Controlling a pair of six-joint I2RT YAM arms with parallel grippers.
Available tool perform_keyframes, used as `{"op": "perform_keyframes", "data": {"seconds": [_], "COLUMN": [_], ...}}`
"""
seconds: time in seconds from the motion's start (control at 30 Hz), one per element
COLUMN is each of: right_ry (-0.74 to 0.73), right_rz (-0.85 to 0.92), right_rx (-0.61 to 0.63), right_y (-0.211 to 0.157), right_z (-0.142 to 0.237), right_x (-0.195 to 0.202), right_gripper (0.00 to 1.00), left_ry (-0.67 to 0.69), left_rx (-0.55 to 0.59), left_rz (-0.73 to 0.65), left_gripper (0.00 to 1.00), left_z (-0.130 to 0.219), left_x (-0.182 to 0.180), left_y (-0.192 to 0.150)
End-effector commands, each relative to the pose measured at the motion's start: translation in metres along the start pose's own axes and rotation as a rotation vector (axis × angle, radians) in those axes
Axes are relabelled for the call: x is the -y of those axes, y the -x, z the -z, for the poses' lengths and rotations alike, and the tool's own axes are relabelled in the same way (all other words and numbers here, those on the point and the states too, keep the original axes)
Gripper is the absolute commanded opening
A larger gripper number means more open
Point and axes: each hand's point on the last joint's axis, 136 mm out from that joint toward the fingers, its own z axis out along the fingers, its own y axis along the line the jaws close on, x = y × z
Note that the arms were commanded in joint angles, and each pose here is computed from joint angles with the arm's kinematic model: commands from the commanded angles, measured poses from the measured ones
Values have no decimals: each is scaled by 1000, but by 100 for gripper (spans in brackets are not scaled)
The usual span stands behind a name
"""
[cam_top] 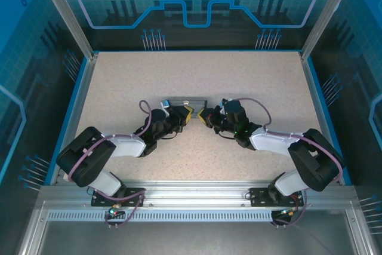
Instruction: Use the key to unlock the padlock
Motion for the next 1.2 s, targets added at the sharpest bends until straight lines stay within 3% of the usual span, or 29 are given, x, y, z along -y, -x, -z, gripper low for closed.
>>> {"op": "perform_keyframes", "data": {"seconds": [0.0, 1.17], "right_ry": [26, 78], "right_rz": [19, -80], "right_rx": [-6, 12], "right_y": [-1, 6], "right_z": [-5, -13], "right_x": [-13, -12], "right_gripper": [0, 0], "left_ry": [-40, -80], "left_rx": [-27, -44], "left_rz": [13, 28], "left_gripper": [0, 0], "left_z": [-2, -4], "left_x": [8, 13], "left_y": [-7, -13]}}
